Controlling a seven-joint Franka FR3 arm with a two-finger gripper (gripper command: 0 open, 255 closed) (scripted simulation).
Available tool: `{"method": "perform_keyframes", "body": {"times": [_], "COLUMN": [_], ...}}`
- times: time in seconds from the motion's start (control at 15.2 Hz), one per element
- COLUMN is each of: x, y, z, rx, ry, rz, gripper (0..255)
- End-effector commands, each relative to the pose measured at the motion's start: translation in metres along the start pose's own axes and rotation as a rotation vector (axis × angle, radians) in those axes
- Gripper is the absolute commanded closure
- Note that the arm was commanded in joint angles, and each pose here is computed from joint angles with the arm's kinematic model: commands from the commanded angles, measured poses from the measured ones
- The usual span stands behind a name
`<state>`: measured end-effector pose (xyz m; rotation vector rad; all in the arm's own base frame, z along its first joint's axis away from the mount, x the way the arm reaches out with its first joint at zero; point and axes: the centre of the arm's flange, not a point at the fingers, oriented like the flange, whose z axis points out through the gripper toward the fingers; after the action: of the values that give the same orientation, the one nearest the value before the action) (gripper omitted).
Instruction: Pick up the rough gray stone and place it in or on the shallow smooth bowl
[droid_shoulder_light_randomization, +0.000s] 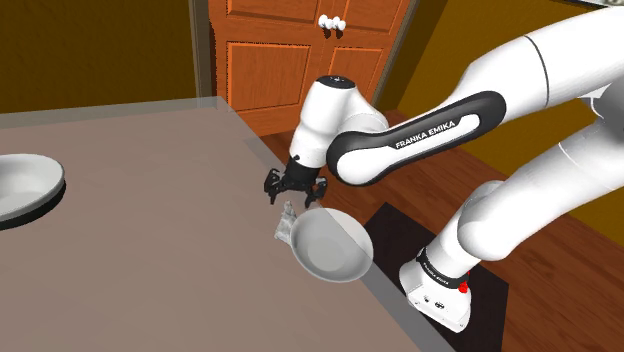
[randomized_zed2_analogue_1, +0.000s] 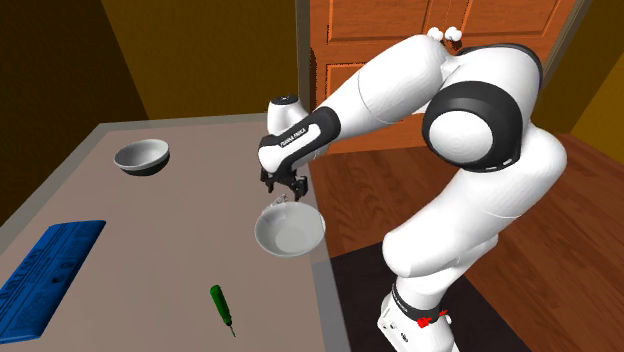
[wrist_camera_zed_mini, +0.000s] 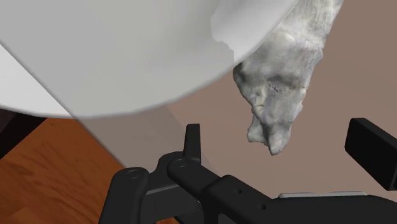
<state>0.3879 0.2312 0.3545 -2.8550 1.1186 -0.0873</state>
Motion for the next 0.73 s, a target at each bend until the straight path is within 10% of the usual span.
{"method": "perform_keyframes", "body": {"times": [0.0, 0.59, 0.66], "x": [-0.0005, -0.0005, -0.0005], "y": [-0.0009, -0.0009, -0.0009], "z": [0.0091, 0.0174, 0.0175], "rx": [0.000, 0.000, 0.000], "ry": [0.000, 0.000, 0.000], "rz": [0.001, 0.001, 0.001], "gripper": [0, 0, 255]}}
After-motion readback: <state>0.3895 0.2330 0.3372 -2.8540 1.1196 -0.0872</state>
